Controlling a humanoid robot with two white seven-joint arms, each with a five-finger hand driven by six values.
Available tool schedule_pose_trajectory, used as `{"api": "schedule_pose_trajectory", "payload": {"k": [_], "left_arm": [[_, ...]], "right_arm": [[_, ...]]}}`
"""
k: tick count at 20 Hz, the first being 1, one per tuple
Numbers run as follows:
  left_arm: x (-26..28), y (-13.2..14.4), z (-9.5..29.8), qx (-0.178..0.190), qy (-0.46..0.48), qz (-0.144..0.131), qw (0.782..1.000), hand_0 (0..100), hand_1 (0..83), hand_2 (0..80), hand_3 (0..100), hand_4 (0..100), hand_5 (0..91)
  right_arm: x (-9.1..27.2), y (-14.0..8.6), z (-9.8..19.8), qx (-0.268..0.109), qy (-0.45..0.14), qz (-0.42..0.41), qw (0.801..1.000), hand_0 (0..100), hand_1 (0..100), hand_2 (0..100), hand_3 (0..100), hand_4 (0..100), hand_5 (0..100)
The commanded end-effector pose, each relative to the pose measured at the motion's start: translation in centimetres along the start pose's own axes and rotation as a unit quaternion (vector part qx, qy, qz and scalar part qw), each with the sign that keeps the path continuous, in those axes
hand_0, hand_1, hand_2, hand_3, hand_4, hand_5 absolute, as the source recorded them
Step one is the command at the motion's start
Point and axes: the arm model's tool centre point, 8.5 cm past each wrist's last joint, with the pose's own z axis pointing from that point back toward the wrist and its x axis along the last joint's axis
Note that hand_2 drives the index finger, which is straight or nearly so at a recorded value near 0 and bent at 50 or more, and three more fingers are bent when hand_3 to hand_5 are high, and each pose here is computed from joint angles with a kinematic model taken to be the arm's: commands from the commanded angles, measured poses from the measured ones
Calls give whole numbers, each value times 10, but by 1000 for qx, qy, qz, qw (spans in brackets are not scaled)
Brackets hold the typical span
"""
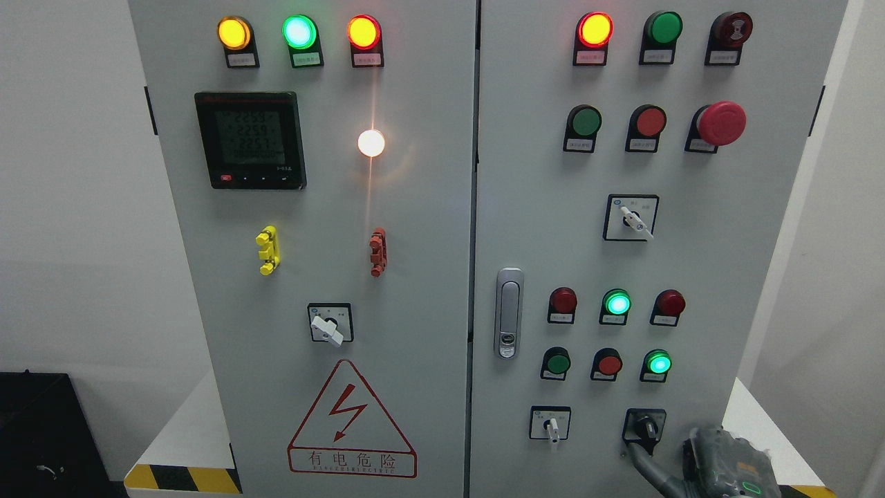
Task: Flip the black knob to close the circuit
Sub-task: 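Grip the black knob with the right hand and twist it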
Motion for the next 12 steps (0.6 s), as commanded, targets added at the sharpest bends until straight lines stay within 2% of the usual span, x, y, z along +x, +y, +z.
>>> {"api": "schedule_pose_trajectory", "payload": {"k": [1,12], "left_arm": [[0,0,0,0,0,0,1000,120,556,0,0,0,0],[0,0,0,0,0,0,1000,120,556,0,0,0,0]], "right_arm": [[-16,0,-1,1,17,-5,1000,0,0,927,1000,976,983],[-22,-2,-2,-2,19,-3,1000,0,0,926,1000,975,982]]}}
